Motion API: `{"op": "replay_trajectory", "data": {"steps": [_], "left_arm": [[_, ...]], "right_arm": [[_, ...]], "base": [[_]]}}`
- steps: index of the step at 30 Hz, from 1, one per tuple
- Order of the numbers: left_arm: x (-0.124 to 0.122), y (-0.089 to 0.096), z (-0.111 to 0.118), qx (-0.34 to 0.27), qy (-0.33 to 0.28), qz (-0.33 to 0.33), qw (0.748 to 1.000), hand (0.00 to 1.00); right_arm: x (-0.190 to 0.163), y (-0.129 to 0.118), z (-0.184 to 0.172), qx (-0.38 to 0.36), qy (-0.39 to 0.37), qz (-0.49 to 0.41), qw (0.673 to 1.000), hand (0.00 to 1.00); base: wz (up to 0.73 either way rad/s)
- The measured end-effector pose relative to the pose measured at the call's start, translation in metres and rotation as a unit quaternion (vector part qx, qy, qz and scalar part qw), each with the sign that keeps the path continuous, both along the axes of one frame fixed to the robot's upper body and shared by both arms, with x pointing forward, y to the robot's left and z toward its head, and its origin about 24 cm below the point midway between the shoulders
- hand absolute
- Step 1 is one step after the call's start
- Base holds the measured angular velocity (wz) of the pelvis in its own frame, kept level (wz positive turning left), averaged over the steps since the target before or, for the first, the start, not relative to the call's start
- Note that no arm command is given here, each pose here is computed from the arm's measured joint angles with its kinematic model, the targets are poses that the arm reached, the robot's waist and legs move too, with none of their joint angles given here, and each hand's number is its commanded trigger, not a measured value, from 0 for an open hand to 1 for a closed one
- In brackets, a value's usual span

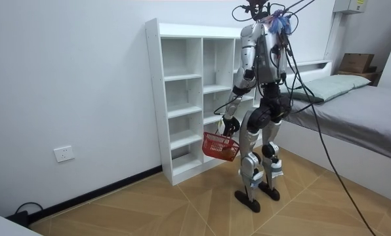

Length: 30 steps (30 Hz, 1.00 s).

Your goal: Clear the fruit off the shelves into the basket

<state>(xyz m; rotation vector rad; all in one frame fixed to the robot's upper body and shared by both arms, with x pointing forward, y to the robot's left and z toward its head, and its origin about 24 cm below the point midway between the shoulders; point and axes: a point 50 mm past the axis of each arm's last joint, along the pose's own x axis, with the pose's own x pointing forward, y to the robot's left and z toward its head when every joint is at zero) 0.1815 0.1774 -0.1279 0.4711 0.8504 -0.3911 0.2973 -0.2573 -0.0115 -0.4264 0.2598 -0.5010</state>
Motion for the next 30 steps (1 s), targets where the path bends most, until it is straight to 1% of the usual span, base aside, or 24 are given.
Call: {"op": "replay_trajectory", "data": {"steps": [11, 30], "left_arm": [[0.0001, 0.0009, -0.0001, 0.005, -0.003, 0.005, 1.000, 1.00], [-0.0003, 0.0015, -0.0006, 0.006, -0.001, 0.006, 1.000, 1.00]], "right_arm": [[-0.0018, -0.0017, -0.0030, 0.013, 0.005, -0.006, 1.000, 1.00], [-0.0032, -0.0028, -0.0047, 0.012, 0.007, -0.008, 1.000, 1.00]], "base": [[0.00], [0.00]]}}
